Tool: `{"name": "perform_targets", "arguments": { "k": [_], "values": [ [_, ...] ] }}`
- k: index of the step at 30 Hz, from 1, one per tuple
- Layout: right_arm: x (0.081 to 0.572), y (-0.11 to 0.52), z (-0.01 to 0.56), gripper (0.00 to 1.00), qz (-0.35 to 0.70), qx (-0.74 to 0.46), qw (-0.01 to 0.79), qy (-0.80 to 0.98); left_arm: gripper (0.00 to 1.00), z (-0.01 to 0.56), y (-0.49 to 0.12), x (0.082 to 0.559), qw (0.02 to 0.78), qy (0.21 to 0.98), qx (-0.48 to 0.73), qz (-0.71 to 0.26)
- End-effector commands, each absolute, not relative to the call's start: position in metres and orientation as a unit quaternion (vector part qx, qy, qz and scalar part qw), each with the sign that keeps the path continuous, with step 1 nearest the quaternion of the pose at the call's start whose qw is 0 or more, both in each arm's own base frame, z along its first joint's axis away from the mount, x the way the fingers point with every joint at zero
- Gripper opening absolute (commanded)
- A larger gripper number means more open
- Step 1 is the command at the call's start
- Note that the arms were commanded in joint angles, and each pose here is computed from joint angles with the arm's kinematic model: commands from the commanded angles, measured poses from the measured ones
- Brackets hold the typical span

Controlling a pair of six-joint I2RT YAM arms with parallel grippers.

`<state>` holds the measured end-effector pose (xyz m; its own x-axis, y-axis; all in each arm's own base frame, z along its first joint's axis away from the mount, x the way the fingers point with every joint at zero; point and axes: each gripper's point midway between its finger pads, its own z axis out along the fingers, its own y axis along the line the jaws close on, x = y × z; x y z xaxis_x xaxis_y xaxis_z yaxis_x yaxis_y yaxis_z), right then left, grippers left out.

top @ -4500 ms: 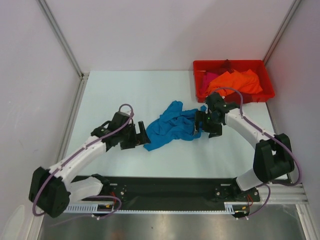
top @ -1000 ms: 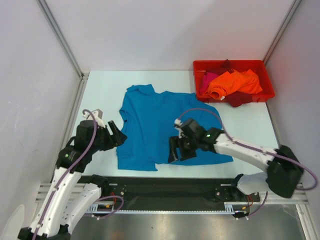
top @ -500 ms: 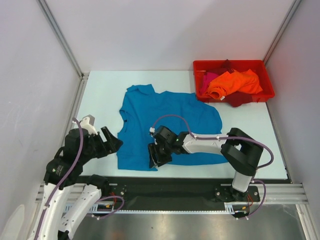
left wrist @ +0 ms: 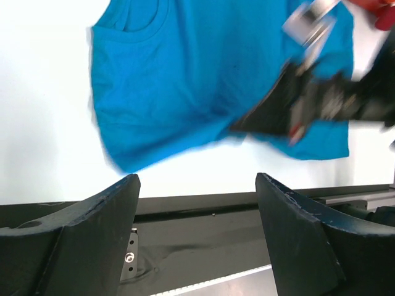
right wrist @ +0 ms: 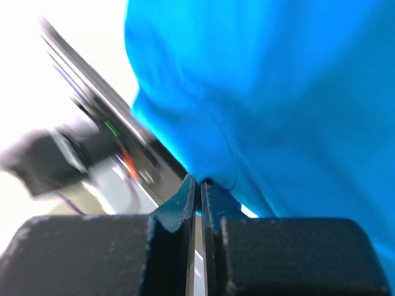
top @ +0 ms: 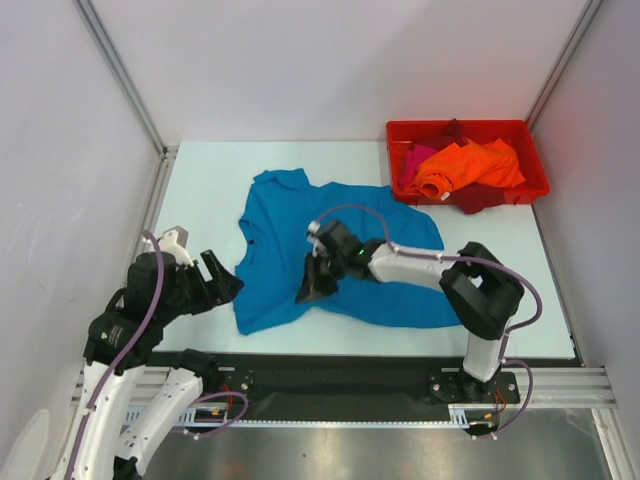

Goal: Fold and stack the t-shirts
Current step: Flatten the tshirt out

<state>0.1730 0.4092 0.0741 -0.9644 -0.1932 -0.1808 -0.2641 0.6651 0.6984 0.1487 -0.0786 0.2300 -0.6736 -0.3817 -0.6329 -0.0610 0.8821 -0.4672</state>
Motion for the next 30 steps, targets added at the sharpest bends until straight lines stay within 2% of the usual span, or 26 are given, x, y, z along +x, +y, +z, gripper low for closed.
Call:
{"name": "perform_targets", "arguments": {
  "k": [1,6,8,9,11,16,19,20,21,30],
  "values": [
    [0.252,0.400,0.146,0.05,0.482,-0.054,0.101,0.869,0.82,0.237,-0.078,0.156,0.392,0.891,-0.114,-0.200],
    [0.347,0.356,0.158,0.36,0.538,0.032,0.110,0.835,0.81,0.215,-0.090,0.166,0.352,0.907,-0.106,-0.207],
    [0.347,0.342,0.138,0.57,0.500,0.040,0.079,0.862,0.79,0.200,-0.097,0.169,0.316,0.920,-0.100,-0.210],
    [0.354,0.338,0.145,0.59,0.486,0.009,0.109,0.867,0.78,0.192,-0.100,0.169,0.301,0.925,-0.098,-0.210],
    [0.344,0.325,0.153,0.64,0.456,-0.001,0.117,0.882,0.72,0.188,-0.106,0.174,0.296,0.925,-0.090,-0.221],
    [0.303,0.282,0.145,0.63,0.357,-0.044,0.140,0.923,0.66,0.171,-0.133,0.173,0.272,0.918,-0.088,-0.274],
    [0.271,0.257,0.138,0.62,0.329,-0.048,0.135,0.933,0.70,0.146,-0.152,0.171,0.237,0.924,-0.089,-0.287],
    [0.262,0.251,0.134,0.62,0.323,-0.047,0.132,0.936,0.75,0.139,-0.154,0.173,0.234,0.924,-0.092,-0.287],
    [0.255,0.244,0.147,0.62,0.325,-0.050,0.154,0.932,0.75,0.126,-0.154,0.178,0.231,0.926,-0.098,-0.281],
    [0.185,0.191,0.131,0.61,0.312,0.010,0.160,0.937,0.77,0.085,-0.168,0.215,0.211,0.935,-0.113,-0.260]
  ]
}}
